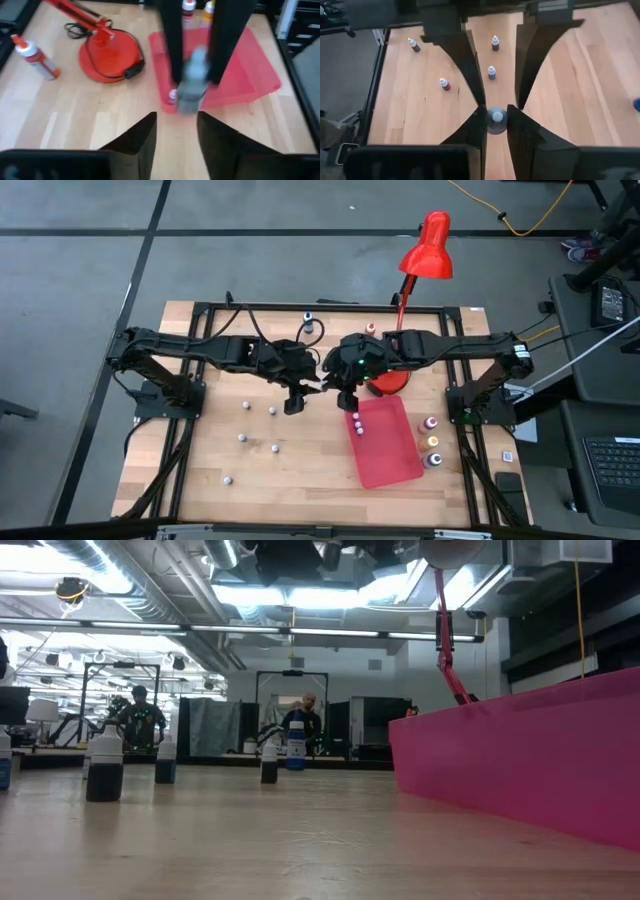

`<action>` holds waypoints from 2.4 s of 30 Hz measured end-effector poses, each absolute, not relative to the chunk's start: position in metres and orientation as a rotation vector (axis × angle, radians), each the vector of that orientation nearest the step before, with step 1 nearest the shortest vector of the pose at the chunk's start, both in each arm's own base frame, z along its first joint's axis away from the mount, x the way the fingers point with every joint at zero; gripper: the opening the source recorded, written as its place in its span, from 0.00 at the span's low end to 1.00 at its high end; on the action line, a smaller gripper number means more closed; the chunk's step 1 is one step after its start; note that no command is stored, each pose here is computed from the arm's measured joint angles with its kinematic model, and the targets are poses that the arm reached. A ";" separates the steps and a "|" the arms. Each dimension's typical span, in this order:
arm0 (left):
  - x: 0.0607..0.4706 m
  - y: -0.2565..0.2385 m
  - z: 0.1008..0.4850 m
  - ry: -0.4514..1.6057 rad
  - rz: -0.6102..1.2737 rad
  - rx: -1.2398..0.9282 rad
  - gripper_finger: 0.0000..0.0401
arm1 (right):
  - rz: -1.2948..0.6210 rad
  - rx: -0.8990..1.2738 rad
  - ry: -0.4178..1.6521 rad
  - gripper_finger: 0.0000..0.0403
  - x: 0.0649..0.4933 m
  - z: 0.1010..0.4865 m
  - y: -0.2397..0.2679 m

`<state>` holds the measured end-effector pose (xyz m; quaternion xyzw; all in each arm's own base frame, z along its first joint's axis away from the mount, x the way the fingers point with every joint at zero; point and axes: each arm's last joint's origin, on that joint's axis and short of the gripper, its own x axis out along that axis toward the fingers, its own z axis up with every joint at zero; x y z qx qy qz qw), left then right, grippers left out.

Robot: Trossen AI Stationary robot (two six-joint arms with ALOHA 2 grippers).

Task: Pick & Place food coloring
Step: Put the small black food coloring bottle into the red bin

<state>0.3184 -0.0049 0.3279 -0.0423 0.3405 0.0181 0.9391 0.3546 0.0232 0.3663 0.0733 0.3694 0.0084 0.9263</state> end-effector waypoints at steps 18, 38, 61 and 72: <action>0.317 0.038 0.329 0.665 0.202 -0.211 0.75 | -0.057 0.053 0.834 0.14 0.287 0.377 0.078; 0.321 0.051 0.337 0.567 0.180 -0.221 0.75 | 0.070 0.069 0.845 0.14 0.254 0.246 0.128; 0.320 0.051 0.336 0.575 0.181 -0.223 0.75 | 0.090 0.042 0.838 0.14 0.250 0.181 0.132; 0.320 0.051 0.336 0.575 0.182 -0.219 0.75 | 0.119 -0.006 0.883 0.14 0.259 0.160 0.136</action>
